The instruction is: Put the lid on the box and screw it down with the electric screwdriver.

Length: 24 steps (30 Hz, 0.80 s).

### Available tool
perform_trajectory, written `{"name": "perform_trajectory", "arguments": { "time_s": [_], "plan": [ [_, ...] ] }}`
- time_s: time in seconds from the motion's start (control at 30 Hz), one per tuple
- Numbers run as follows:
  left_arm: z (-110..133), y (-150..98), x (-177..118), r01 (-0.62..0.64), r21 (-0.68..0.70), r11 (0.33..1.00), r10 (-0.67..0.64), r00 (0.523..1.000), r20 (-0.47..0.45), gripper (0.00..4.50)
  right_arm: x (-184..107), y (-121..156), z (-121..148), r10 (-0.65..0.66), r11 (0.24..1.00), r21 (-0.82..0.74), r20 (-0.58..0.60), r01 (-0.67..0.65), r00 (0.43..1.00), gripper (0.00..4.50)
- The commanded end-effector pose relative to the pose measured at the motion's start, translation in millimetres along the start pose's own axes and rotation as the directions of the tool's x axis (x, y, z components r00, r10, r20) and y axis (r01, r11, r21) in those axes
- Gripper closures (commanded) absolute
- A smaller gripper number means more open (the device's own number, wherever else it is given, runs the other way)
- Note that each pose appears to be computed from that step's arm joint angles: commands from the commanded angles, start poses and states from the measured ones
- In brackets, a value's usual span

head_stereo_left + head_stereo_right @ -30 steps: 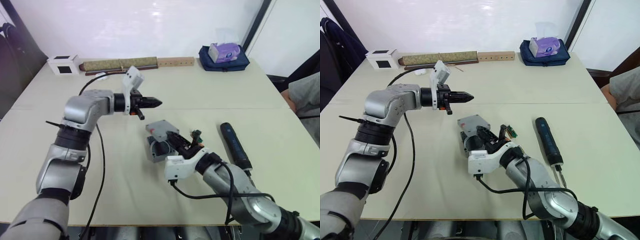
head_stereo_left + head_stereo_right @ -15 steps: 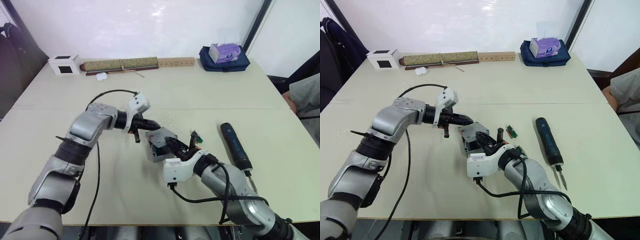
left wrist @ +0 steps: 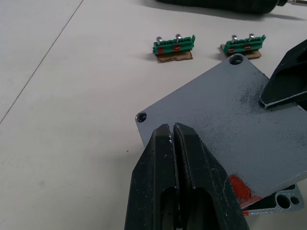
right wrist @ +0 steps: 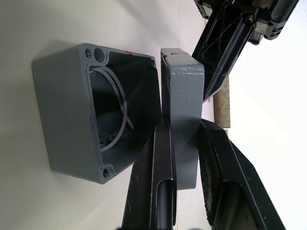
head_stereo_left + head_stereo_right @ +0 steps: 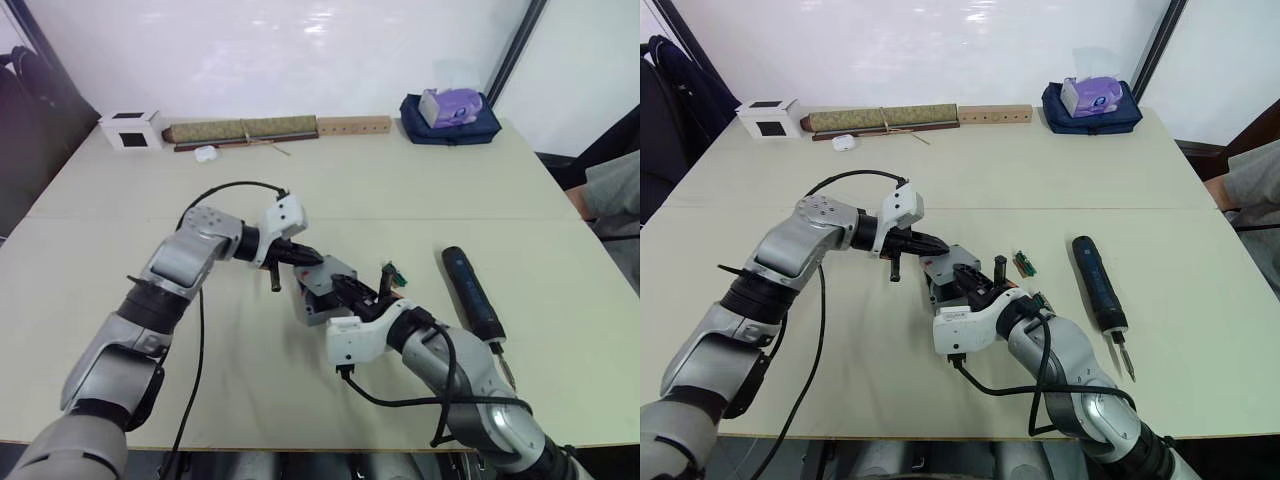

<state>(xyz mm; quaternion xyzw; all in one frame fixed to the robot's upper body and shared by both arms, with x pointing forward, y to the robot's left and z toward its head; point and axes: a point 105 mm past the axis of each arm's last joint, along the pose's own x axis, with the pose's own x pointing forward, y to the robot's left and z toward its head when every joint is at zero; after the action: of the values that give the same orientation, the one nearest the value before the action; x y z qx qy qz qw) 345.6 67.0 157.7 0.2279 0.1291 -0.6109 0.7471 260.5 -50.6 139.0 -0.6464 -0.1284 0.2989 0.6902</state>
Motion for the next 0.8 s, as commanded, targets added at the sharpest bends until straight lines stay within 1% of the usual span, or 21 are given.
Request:
{"name": "perform_trajectory", "arguments": {
  "time_s": [0.03,0.07,0.1,0.13,0.2,0.27,0.47,0.63,0.73,0.8],
  "plan": [
    [-14,-13,9,0.065,0.049,0.997,-0.061,0.996,-0.063,4.47,-3,-1,2,0.001,1.000,0.009,0.012,-0.001,1.000,3.87],
    [-17,-14,10,0.071,0.047,0.996,-0.067,0.995,-0.067,4.50,-4,-1,2,0.003,1.000,0.011,0.012,-0.003,1.000,3.35],
    [-20,-15,10,0.075,0.042,0.996,-0.072,0.995,-0.072,4.50,-4,-1,3,0.006,1.000,0.010,0.015,-0.006,1.000,3.13],
    [-22,-16,11,0.078,0.040,0.996,-0.074,0.994,-0.076,4.50,-4,-1,3,0.007,1.000,0.010,0.017,-0.007,1.000,2.62],
    [-29,-16,12,0.079,0.046,0.996,-0.074,0.993,-0.096,4.50,-5,-2,6,0.006,1.000,-0.003,0.031,-0.005,0.999,1.93],
    [-35,-18,14,0.087,0.075,0.993,-0.077,0.989,-0.124,4.50,-8,-5,7,-0.008,1.000,-0.011,0.041,0.009,0.999,1.09],
    [-38,-21,17,0.103,0.078,0.992,-0.093,0.988,-0.122,4.50,-16,-11,13,-0.030,0.999,-0.011,0.100,0.031,0.995,1.09],
    [-41,-23,17,0.119,0.073,0.990,-0.110,0.987,-0.117,4.50,-20,-9,18,-0.027,1.000,0.011,0.150,0.025,0.988,1.09],
    [-41,-24,17,0.123,0.077,0.989,-0.115,0.988,-0.107,4.50,-22,-10,18,-0.030,0.998,0.055,0.166,0.022,0.986,1.09],
    [-41,-23,15,0.120,0.084,0.989,-0.111,0.988,-0.108,4.50,-26,-13,15,-0.042,0.992,0.128,0.180,0.019,0.983,1.09]
  ]
}}
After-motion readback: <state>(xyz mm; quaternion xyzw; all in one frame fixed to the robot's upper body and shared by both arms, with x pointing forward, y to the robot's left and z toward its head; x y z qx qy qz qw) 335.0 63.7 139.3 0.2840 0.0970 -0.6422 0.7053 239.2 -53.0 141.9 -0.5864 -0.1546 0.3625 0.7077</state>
